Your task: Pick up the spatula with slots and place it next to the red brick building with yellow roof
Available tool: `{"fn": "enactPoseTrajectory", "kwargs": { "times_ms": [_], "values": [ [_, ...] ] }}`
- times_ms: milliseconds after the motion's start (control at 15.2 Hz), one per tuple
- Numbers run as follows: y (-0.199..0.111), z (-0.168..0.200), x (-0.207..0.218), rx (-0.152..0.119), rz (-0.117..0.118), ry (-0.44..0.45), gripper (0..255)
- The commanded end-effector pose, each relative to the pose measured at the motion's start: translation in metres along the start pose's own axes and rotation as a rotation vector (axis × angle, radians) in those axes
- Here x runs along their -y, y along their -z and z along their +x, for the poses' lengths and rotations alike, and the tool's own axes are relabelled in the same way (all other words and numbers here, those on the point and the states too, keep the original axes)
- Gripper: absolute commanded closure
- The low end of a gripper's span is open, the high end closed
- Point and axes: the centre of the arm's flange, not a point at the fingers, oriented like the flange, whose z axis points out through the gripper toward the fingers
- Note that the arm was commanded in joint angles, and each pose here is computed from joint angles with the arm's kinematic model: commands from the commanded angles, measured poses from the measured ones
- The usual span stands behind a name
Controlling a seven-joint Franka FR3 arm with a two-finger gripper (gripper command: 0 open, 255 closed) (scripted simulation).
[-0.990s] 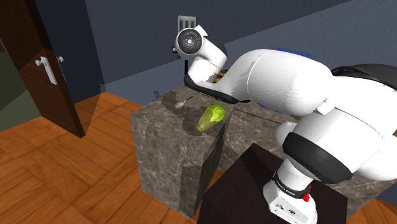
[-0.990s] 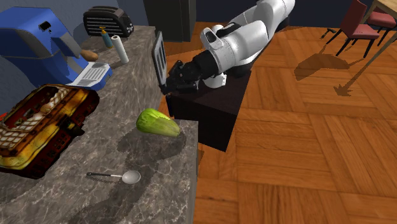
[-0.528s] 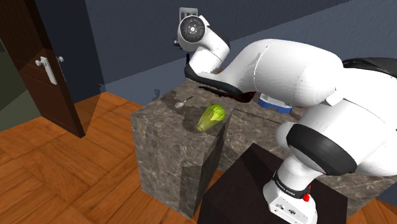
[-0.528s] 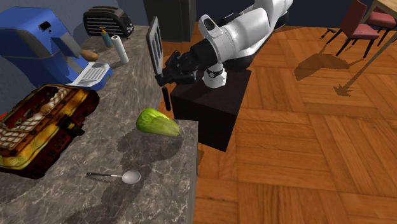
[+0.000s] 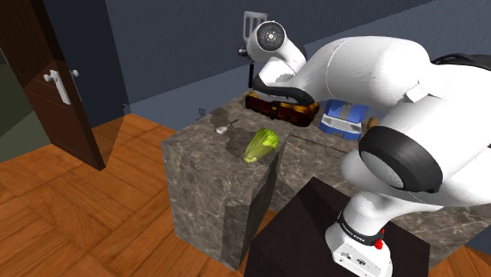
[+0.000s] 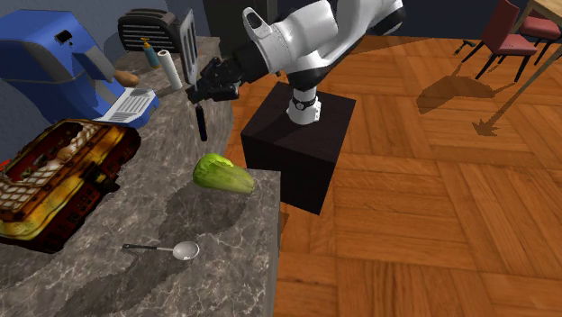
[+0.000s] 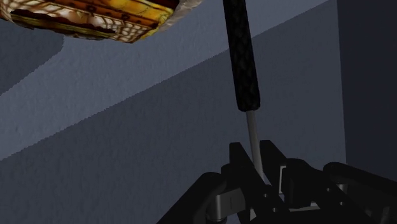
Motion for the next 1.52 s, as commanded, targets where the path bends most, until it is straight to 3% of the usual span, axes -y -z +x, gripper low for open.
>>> {"fn": "enactPoseTrajectory", "kwargs": {
  "times_ms": [0,1452],
  "values": [
    [-0.012,0.003,-0.024,-0.001,0.001,0.001,255],
    [-0.152,0.040,-0.276,-0.001,0.001,0.001,255]
  ]
}}
